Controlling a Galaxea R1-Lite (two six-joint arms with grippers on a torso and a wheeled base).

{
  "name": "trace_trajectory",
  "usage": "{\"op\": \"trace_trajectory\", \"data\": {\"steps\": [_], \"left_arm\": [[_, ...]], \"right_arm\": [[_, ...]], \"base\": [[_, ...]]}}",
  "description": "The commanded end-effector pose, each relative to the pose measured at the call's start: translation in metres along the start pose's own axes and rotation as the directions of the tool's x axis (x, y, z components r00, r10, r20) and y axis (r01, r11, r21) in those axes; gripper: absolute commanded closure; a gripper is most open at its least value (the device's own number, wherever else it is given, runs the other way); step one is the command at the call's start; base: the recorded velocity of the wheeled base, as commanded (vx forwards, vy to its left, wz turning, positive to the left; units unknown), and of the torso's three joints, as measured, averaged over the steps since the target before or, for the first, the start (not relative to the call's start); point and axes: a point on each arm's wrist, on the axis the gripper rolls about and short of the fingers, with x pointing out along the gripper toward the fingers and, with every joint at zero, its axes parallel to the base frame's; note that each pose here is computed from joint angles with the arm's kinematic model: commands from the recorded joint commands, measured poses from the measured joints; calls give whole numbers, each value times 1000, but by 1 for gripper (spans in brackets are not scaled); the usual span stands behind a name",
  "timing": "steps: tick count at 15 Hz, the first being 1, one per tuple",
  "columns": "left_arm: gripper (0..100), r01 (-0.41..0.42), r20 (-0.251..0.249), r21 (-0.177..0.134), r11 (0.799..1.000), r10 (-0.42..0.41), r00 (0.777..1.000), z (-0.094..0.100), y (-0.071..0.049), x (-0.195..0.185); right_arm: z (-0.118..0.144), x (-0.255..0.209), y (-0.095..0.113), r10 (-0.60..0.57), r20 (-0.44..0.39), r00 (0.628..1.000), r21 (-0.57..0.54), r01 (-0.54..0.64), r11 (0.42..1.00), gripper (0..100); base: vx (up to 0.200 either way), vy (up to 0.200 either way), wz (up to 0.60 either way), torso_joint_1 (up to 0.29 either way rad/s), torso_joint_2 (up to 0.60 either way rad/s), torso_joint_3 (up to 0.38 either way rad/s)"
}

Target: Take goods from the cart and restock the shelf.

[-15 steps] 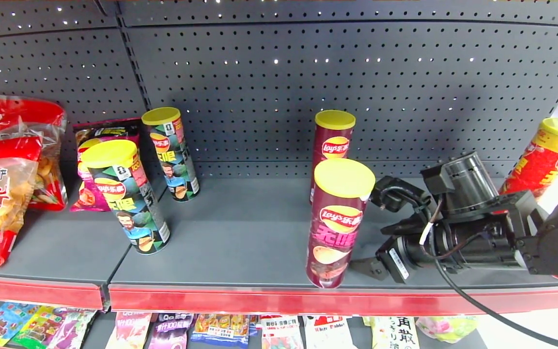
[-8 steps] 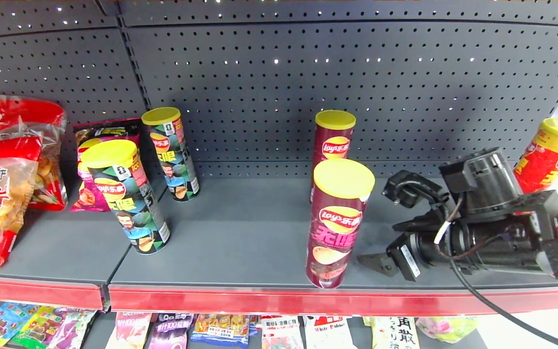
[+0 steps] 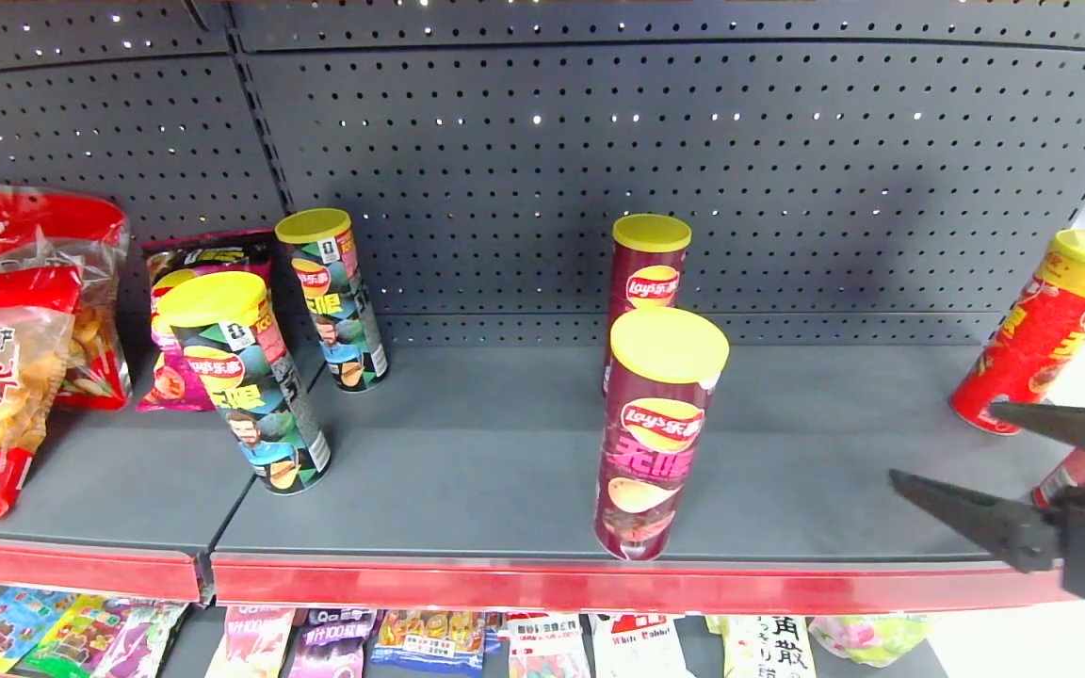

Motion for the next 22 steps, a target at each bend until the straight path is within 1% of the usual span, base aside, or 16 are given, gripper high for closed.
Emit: {"op": "trace_trajectory", "data": {"steps": [1,2,5,7,9,11,12,14,15,16,17,18,19,20,21,22], "left_arm": [[0,-1,0,0,1000,1,1000,0,0,0],[0,-1,0,0,1000,1,1000,0,0,0],[0,-1,0,0,1000,1,1000,0,0,0],[0,0,1,1,1000,0,1000,0,0,0],[0,-3,0,-2,1000,3,1000,0,0,0],[0,-3,0,0,1000,3,1000,0,0,0],[0,-3,0,0,1000,3,1000,0,0,0],[0,-3,3,0,1000,3,1000,0,0,0],[0,-1,4,0,1000,1,1000,0,0,0],[0,-5,3,0,1000,5,1000,0,0,0],[0,-4,0,0,1000,4,1000,0,0,0],[0,-3,2,0,1000,3,1000,0,0,0],[0,-3,2,0,1000,3,1000,0,0,0],[0,-3,2,0,1000,3,1000,0,0,0],[0,-3,2,0,1000,3,1000,0,0,0],[0,-3,0,0,1000,3,1000,0,0,0]], "right_arm": [[-48,-105,-18,-257,267,929,118,234,965,0],[-59,-119,-18,-290,283,914,128,264,956,0],[-121,-155,-8,-496,170,851,170,471,866,0],[-168,-144,-1,-491,87,867,134,478,868,0],[-182,-129,1,-500,21,866,120,495,861,0],[-179,-123,1,-474,-21,880,91,474,876,0],[-172,-119,3,-519,-97,849,93,527,845,0],[-166,-110,12,-676,-275,684,109,720,685,0],[-166,-108,15,-709,-310,633,120,766,632,0],[-171,-107,23,-657,-254,710,184,702,688,0],[-172,-107,29,-510,-100,854,243,518,820,0],[-165,-102,27,-418,33,908,255,396,882,0],[-171,-89,24,-346,135,929,224,312,923,0],[-178,-81,23,-314,181,932,196,279,940,0],[-177,-76,20,-294,223,929,179,258,949,0],[-179,-76,20,-291,212,933,180,255,950,0]], "base": [[0,0,0,0,0,0],[0,0,0,0,0,0],[0,0,0,0,0,0],[0,0,0,0,0,0],[0,0,0,0,0,0],[0,0,0,0,0,0],[0,0,0,0,0,0],[0,0,0,0,0,0],[0,0,0,0,0,0],[0,0,0,0,0,0],[0,0,0,0,0,0],[0,0,0,0,0,0],[0,0,0,0,0,0],[0,0,0,0,0,0],[0,0,0,0,0,0],[0,0,0,0,0,0]]}}
